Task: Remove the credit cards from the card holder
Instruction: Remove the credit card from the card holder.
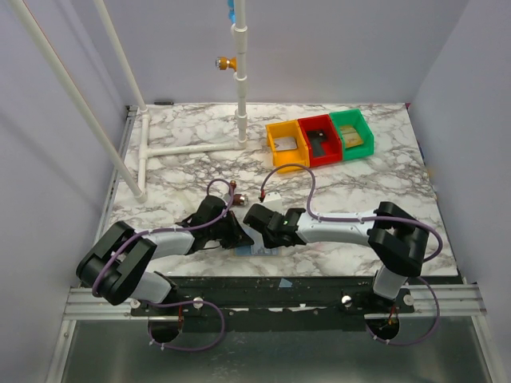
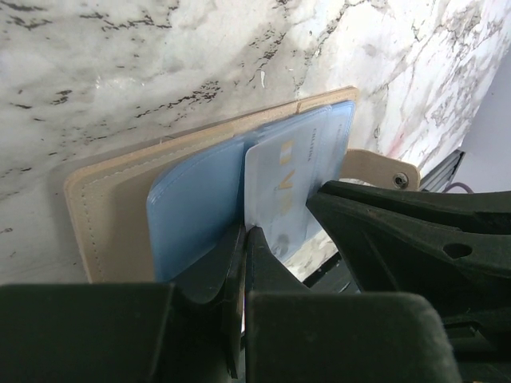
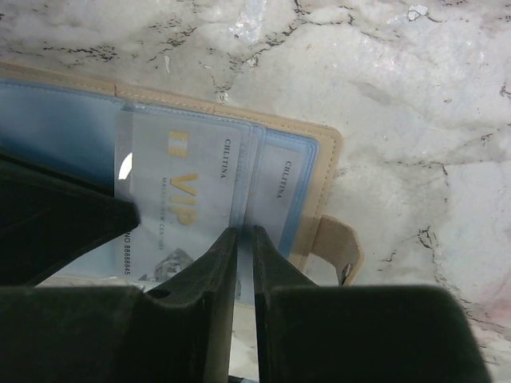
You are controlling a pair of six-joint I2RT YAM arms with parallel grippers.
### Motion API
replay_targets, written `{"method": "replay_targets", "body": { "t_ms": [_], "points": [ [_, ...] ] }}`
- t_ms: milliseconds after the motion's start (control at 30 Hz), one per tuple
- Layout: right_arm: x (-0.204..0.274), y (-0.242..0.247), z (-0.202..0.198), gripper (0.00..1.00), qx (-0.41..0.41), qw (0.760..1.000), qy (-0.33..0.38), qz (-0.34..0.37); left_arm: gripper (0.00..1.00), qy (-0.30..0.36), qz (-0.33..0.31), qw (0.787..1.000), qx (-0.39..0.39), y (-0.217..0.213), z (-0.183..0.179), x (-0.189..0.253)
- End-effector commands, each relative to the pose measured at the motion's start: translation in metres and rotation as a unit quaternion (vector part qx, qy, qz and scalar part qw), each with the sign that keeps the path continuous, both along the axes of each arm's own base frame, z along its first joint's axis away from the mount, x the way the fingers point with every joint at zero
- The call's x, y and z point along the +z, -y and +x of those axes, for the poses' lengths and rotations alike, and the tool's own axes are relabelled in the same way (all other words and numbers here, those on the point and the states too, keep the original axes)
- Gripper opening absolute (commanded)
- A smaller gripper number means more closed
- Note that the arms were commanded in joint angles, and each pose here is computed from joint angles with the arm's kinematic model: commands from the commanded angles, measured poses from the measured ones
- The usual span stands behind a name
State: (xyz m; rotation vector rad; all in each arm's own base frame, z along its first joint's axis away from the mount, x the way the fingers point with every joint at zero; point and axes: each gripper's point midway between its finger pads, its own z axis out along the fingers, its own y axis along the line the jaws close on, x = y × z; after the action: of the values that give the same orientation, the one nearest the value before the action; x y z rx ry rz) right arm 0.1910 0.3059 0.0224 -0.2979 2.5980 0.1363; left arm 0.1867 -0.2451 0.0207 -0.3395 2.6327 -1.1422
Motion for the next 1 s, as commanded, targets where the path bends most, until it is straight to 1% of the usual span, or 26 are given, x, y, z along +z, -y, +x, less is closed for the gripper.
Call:
{"method": "replay_targets", "body": {
  "t_ms": [0, 367, 833, 967],
  "points": [
    [-0.043, 0.04, -0.019, 0.16, -0.003, 0.995, -0.036, -0.092, 0.0, -0.018, 0.093, 0.995, 0.009, -0.035, -0.011, -0.034],
    [-0.052, 0.055, -0.024, 0.16, -0.013, 0.993, -0.042, -0.112, 0.0, -0.022, 0.106, 0.994, 0.019, -0.049, -0.01, -0.038],
    [-0.052, 0.066, -0.024, 0.16, -0.021, 0.992, -0.043, -0.118, 0.0, -0.015, 0.125, 0.992, 0.011, -0.06, -0.008, -0.04],
    [-0.053, 0.068, -0.025, 0.16, -0.02, 0.992, -0.043, -0.121, 0.0, -0.019, 0.133, 0.991, -0.003, -0.061, -0.009, -0.04]
  ]
}}
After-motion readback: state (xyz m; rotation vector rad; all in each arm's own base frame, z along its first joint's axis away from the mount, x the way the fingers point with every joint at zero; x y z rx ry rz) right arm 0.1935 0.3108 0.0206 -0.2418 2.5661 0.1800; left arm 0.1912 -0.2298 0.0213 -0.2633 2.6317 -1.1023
